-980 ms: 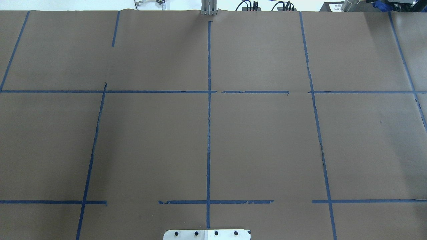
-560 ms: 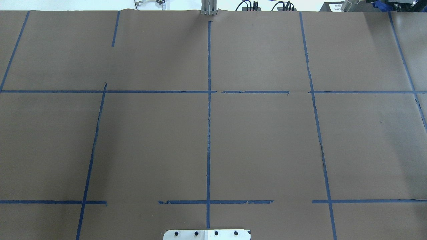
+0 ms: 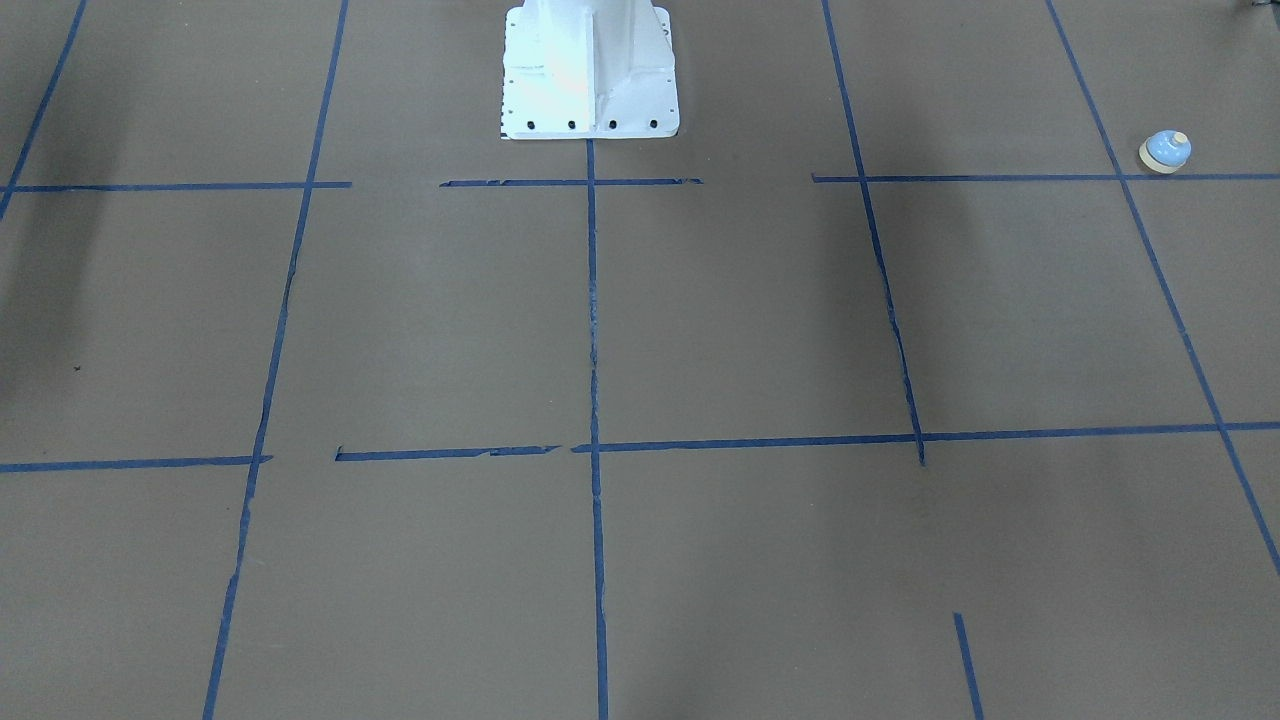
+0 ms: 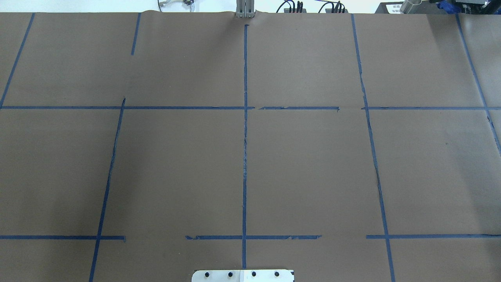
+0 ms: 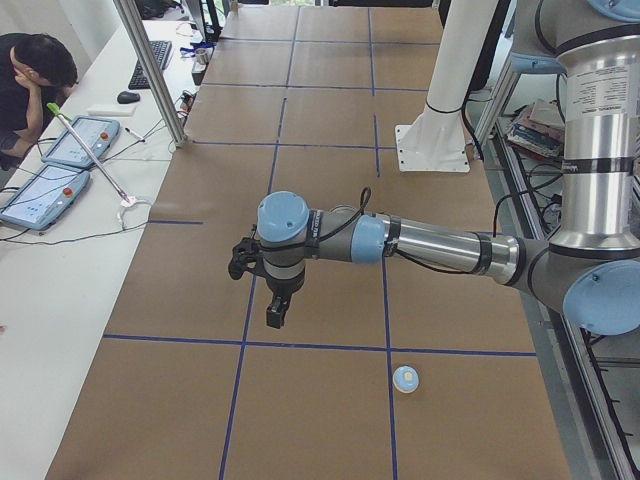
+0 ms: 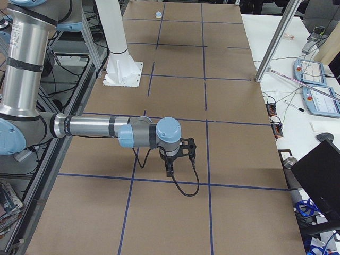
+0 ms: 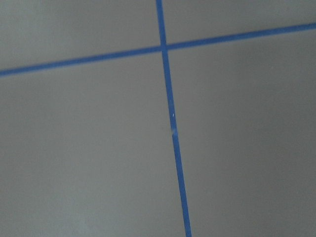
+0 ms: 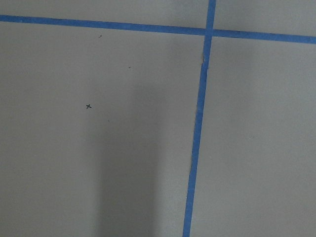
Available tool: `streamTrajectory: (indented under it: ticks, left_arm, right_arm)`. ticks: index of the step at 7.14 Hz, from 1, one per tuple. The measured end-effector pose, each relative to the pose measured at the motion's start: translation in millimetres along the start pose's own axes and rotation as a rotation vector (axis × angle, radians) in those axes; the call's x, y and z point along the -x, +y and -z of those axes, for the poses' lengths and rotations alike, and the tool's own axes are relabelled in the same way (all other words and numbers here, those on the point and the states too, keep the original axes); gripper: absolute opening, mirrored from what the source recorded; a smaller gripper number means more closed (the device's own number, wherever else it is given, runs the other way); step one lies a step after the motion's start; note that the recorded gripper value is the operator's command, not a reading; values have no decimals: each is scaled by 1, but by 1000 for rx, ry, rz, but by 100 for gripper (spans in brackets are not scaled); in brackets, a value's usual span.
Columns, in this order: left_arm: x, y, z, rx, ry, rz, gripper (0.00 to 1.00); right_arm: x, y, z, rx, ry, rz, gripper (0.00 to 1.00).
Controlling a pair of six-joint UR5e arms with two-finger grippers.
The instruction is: Place and press bell with both arms
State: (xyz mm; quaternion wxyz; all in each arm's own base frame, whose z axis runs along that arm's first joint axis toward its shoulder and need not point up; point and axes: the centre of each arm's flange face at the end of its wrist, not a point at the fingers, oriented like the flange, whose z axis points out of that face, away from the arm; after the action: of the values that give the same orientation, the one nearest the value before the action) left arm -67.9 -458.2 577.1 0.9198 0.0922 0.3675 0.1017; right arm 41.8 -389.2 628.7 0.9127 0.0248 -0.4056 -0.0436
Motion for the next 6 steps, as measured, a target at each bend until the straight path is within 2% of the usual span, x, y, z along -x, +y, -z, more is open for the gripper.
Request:
streamTrajectory:
  ticks: [1,3,4,6]
  left_arm:
    - [-11,-1,-14,15,8,-37,100]
    - [-41,19,-79,142,37,-73,100]
    - [-47,43,-106,202,45,-78,100]
    - [-35,117,-152,301,52,-93,100]
  right_arm:
    - [0,0,0,0,0,-1,100]
    - [0,0,0,0,-2,0,100]
    - [0,0,0,0,-2,0,100]
    - [0,0,0,0,-3,0,100]
